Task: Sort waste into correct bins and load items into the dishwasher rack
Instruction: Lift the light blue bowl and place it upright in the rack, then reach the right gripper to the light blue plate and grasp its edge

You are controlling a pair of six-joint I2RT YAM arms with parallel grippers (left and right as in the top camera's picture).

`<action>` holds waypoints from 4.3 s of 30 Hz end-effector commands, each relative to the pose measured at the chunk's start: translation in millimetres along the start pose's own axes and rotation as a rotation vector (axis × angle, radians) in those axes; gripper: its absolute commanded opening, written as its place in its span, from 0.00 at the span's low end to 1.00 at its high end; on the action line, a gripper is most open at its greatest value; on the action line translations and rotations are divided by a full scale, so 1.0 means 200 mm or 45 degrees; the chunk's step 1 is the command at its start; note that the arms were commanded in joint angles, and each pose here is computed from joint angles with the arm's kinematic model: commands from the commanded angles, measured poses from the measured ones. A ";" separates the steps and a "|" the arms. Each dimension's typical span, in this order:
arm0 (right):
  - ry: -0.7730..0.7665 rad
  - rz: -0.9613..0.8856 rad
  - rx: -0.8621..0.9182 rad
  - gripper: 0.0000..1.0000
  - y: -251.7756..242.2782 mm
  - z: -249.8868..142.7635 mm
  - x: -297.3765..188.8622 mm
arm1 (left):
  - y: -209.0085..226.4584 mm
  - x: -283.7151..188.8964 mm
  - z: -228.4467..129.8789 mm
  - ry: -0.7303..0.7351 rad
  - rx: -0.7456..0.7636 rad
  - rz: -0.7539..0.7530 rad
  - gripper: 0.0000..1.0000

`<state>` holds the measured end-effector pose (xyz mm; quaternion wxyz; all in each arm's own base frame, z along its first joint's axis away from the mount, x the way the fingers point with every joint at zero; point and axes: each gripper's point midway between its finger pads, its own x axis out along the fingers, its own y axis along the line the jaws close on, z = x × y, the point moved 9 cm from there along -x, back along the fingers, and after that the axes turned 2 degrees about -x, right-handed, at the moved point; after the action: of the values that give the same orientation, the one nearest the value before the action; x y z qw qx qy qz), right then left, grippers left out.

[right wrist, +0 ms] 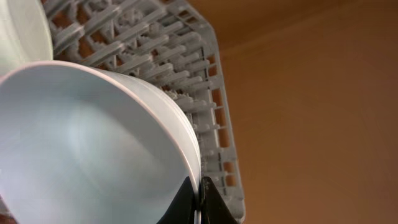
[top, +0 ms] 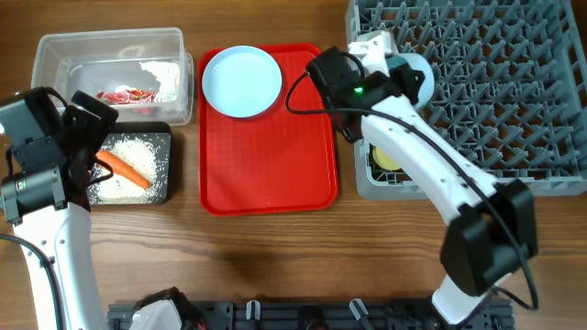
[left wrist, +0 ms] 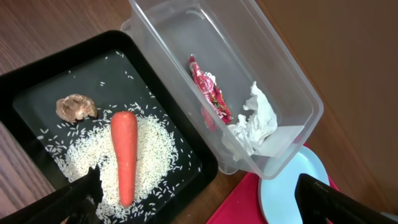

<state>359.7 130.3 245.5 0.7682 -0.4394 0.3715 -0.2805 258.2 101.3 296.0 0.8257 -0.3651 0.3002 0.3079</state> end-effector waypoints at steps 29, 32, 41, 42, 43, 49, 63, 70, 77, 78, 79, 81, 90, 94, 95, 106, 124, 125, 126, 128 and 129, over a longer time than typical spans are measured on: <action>0.121 0.053 -0.423 0.04 0.18 -0.03 0.20 | -0.01 -0.01 0.00 0.003 0.022 -0.022 1.00; 0.083 0.061 -0.487 0.08 0.20 -0.02 0.15 | -0.01 -0.01 0.00 0.002 0.023 -0.022 1.00; -0.024 0.079 -0.552 0.47 0.27 0.01 -0.02 | -0.01 -0.01 0.00 0.002 0.022 -0.022 1.00; -0.031 0.080 -0.554 0.48 0.28 0.01 -0.03 | -0.01 -0.01 0.00 0.002 0.023 -0.022 1.00; -0.036 0.081 -0.555 0.48 0.28 0.01 -0.03 | -0.01 -0.01 0.00 0.002 0.022 -0.022 1.00; -0.040 0.081 -0.552 0.51 0.28 0.01 -0.04 | -0.01 -0.01 0.00 0.002 0.023 -0.022 1.00; -0.359 0.062 -0.239 1.00 0.13 0.28 -0.23 | -0.01 -0.01 0.00 0.002 0.023 -0.022 1.00; -0.668 0.264 -0.042 1.00 0.09 0.43 -0.40 | -0.01 -0.01 0.00 0.002 0.023 -0.022 1.00; -0.901 1.266 -0.054 1.00 0.37 0.38 -0.64 | -0.01 -0.01 0.00 0.002 0.023 -0.022 1.00; -0.894 1.409 -0.051 1.00 0.39 0.37 -0.67 | -0.01 -0.01 0.00 0.002 0.023 -0.022 1.00; -0.868 1.522 -0.019 0.99 0.41 0.35 -0.70 | -0.01 -0.01 0.00 0.002 0.023 -0.022 1.00; -0.731 1.682 0.155 1.00 0.42 0.35 -0.71 | -0.01 -0.01 0.00 0.003 0.023 -0.022 1.00; -0.532 1.526 0.463 1.00 0.40 0.39 -0.53 | -0.01 -0.01 0.00 0.003 0.023 -0.022 1.00; -0.491 1.479 0.577 0.91 0.48 0.44 -0.45 | -0.01 -0.01 0.00 0.002 0.022 -0.022 1.00; -0.478 1.485 0.607 0.87 0.51 0.45 -0.44 | -0.01 -0.01 0.00 0.002 0.023 -0.022 1.00; -0.346 1.577 0.703 0.87 0.69 0.43 -0.48 | -0.01 -0.01 0.00 0.002 0.023 -0.022 1.00; 0.117 1.709 0.631 1.00 1.01 0.57 -0.23 | -0.01 -0.01 0.00 0.002 0.023 -0.022 1.00; 0.155 1.695 0.649 1.00 1.04 0.55 -0.21 | -0.01 -0.01 0.00 0.002 0.023 -0.022 1.00; 0.190 1.677 0.673 0.99 1.06 0.53 -0.20 | -0.01 -0.01 0.00 0.002 0.023 -0.022 1.00; 0.237 1.618 0.725 0.98 1.08 0.51 -0.17 | -0.01 -0.01 0.00 0.002 0.023 -0.022 1.00; 0.246 1.593 0.749 0.97 1.09 0.50 -0.16 | -0.01 -0.01 0.00 0.002 0.023 -0.022 1.00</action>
<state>447.0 305.1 117.3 0.8390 0.0803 0.5185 0.1441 258.3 101.0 296.0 0.8258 -0.3657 0.3007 0.3064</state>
